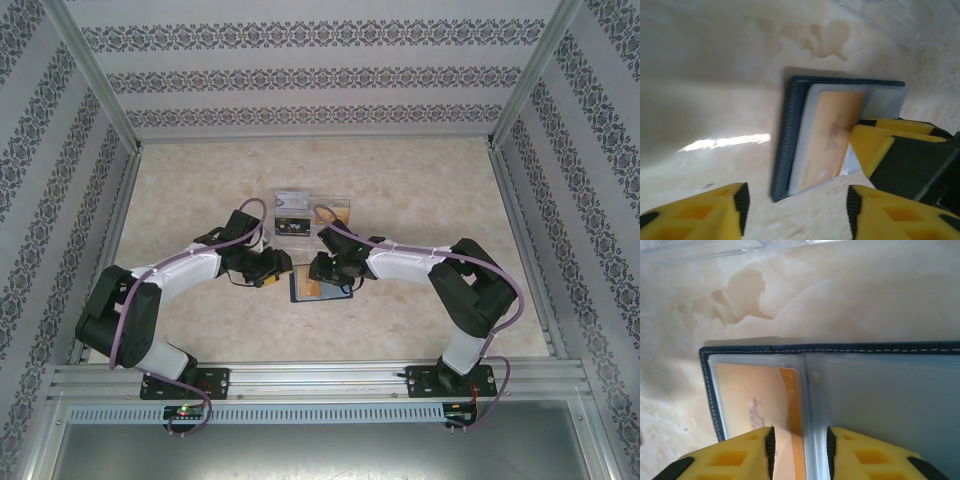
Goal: Take the credit cards out of the card holder
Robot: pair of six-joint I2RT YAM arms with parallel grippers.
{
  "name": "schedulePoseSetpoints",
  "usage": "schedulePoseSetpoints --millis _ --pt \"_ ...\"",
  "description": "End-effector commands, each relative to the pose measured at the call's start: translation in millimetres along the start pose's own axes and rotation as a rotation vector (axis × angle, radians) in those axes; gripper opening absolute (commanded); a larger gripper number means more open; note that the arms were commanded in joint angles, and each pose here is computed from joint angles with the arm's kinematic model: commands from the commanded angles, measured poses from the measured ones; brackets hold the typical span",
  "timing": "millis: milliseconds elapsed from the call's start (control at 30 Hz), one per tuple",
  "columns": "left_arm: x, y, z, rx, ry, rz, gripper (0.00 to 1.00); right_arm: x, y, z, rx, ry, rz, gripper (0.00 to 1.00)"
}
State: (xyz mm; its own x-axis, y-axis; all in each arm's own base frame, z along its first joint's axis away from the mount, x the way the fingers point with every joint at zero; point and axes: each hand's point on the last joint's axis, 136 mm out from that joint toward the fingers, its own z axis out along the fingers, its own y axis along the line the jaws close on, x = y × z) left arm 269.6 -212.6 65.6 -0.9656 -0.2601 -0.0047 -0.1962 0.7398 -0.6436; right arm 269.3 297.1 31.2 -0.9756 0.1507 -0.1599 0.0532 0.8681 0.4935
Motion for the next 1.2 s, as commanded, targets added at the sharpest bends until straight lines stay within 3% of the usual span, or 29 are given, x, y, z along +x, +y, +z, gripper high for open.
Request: schedulePoseSetpoints --millis 0,433,1167 --pt "-6.0 -22.3 8.8 0.058 -0.014 0.028 0.46 -9.0 15.1 -15.5 -0.080 -0.026 -0.030 0.33" --pt "-2.3 -19.1 32.6 -0.051 0.009 0.055 0.24 -10.2 5.5 -15.0 -0.140 0.040 -0.055 0.22" --pt "2.0 7.5 53.6 -0.131 0.046 0.011 0.22 1.4 -3.1 7.4 -0.121 0.115 -0.036 0.18"
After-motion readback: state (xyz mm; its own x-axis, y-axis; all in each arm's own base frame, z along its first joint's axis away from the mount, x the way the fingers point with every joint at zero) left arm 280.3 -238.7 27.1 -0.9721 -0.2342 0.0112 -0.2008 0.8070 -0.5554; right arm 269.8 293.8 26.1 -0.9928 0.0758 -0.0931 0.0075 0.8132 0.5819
